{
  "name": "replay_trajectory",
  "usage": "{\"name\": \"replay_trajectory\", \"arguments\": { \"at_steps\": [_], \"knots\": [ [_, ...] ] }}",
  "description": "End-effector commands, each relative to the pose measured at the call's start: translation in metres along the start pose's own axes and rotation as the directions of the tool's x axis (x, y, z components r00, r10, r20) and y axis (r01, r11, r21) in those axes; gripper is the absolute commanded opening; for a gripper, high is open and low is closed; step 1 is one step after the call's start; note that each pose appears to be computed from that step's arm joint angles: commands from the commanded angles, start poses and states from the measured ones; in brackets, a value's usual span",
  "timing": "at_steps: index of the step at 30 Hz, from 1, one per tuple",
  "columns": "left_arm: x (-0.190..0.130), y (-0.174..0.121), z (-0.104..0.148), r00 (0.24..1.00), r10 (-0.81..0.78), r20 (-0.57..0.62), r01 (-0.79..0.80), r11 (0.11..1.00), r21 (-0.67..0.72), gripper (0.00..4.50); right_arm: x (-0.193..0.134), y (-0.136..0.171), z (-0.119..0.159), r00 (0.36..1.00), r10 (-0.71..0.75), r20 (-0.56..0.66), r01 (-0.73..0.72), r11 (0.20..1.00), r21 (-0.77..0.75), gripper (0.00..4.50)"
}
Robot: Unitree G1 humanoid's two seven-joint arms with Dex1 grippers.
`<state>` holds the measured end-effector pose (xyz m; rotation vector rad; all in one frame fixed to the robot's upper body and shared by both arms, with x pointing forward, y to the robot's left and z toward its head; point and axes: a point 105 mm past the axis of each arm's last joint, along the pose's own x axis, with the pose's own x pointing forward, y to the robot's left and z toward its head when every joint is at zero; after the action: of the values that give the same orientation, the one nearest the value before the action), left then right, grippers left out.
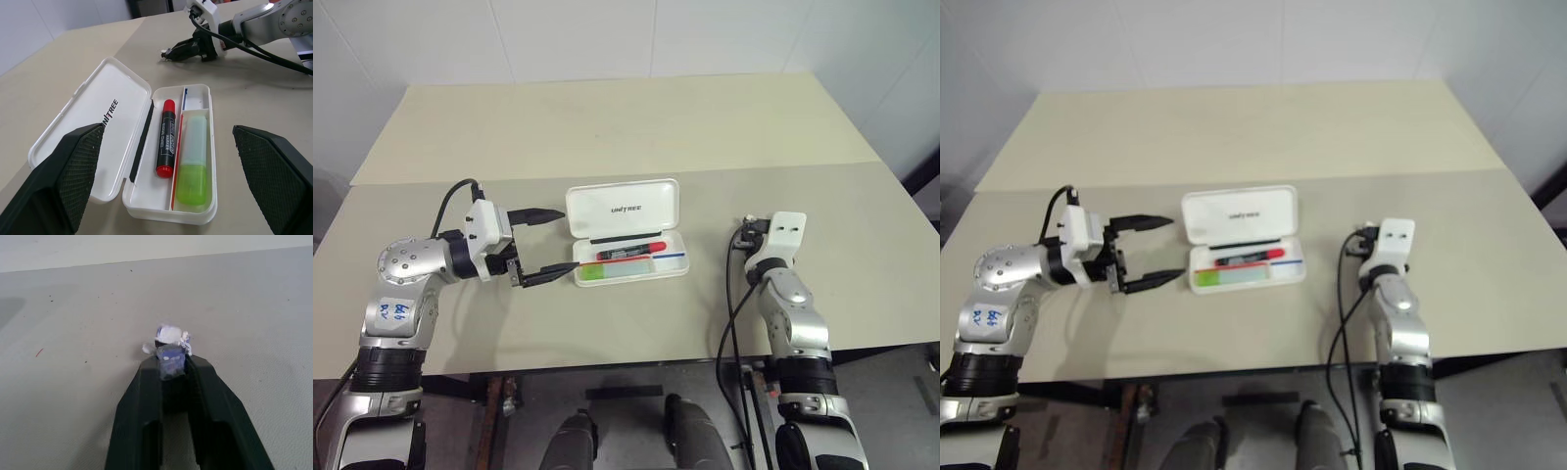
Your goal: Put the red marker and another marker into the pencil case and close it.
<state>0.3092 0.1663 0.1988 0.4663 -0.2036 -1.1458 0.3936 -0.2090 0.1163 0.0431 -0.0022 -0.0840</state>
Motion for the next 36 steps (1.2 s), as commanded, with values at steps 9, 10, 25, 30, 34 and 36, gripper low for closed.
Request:
{"name": "replay_trajectory", "arguments": {
  "at_steps": [9, 10, 25, 30, 34, 36],
  "knots": [
    [0.001, 0.009, 0.01, 0.996, 0.044, 0.077, -0.044, 0.999, -0.004, 4.5, -0.005, 0.032, 0.066, 0.891, 0.42, 0.17, -0.36, 0.884, -0.299, 0.34],
    [0.001, 0.009, 0.009, 0.996, 0.043, 0.077, -0.043, 0.999, -0.005, 4.5, -0.008, 0.036, 0.067, 0.868, 0.473, 0.154, -0.407, 0.853, -0.326, 0.34],
    [0.003, 0.001, -0.001, 0.998, 0.026, 0.063, -0.026, 1.0, -0.01, 4.5, -0.056, 0.101, 0.073, 0.207, 0.972, -0.114, -0.805, 0.103, -0.584, 0.34],
    [0.006, 0.0, 0.0, 0.997, 0.022, 0.072, -0.022, 1.0, -0.009, 4.5, -0.065, 0.113, 0.062, 0.028, 0.977, -0.209, -0.84, -0.091, -0.535, 0.34],
    [0.006, -0.002, 0.001, 0.997, 0.02, 0.07, -0.02, 1.0, -0.005, 4.5, -0.065, 0.115, 0.054, -0.036, 0.966, -0.257, -0.85, -0.165, -0.5, 0.34],
    [0.006, -0.003, 0.001, 0.997, 0.022, 0.068, -0.022, 1.0, -0.006, 4.5, -0.064, 0.111, 0.05, -0.046, 0.961, -0.271, -0.858, -0.177, -0.482, 0.34]
  ]
}}
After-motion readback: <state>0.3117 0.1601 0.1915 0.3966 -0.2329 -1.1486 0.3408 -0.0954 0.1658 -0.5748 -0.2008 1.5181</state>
